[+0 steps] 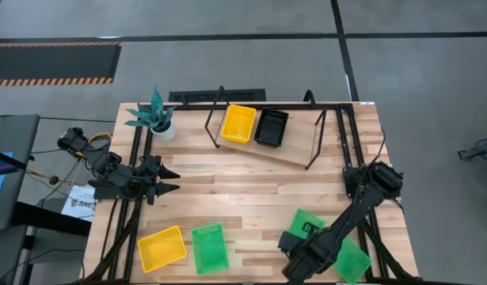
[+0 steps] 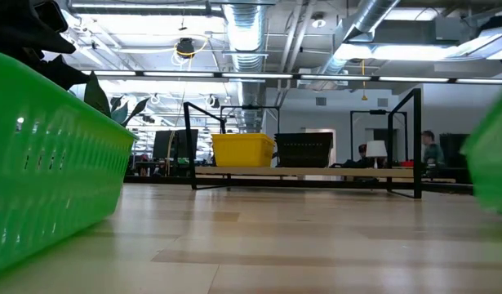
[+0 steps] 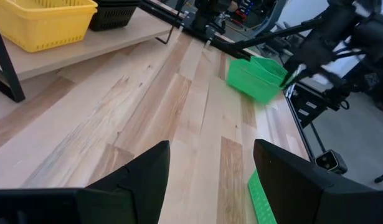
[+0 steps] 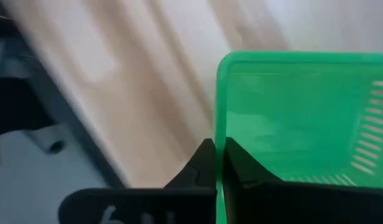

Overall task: Stack baskets on shelf by color
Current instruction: Put the middle green bin into the shelf

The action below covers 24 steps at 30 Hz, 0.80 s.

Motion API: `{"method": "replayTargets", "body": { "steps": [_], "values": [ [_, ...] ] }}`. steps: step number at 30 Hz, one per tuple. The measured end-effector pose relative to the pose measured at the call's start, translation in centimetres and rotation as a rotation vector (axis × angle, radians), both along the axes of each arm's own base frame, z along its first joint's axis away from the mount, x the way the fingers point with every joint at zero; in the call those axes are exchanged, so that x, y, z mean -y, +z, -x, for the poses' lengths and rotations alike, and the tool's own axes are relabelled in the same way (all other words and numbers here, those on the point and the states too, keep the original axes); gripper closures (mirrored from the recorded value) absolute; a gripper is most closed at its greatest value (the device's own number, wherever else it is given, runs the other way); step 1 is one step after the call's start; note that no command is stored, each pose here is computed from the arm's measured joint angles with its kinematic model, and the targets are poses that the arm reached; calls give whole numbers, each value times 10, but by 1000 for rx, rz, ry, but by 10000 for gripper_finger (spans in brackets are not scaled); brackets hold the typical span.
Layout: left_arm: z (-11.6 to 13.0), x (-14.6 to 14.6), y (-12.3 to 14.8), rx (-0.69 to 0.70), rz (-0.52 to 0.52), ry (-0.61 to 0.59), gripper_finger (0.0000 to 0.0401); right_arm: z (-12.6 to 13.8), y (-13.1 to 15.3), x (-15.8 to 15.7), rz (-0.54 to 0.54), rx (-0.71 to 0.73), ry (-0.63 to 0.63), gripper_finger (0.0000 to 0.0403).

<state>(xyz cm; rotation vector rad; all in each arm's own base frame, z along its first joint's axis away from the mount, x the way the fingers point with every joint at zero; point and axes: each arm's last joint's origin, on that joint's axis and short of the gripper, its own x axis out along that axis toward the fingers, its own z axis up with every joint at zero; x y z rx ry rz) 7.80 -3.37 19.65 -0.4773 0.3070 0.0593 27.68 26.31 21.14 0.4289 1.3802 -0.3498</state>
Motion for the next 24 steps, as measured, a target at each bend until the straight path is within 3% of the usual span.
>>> {"method": "replayTargets", "body": {
  "steps": [2, 8, 14, 18, 24],
  "values": [
    [0, 0, 0, 0, 0, 0, 180, -8, 14, 0, -14, 42, 40, 396],
    [0, 0, 0, -2, -3, -1, 180, -31, 55, 13, 87, 196, 115, 399],
    [1, 0, -2, -16, -10, 0, 180, -52, 96, 39, 280, 322, 222, 400],
    [1, 0, -2, -19, -11, 0, 180, -60, 114, 70, 458, 285, 242, 400],
    [1, 0, -2, -19, -11, 1, 180, -66, 120, 131, 672, 91, 183, 398]
  ]
}}
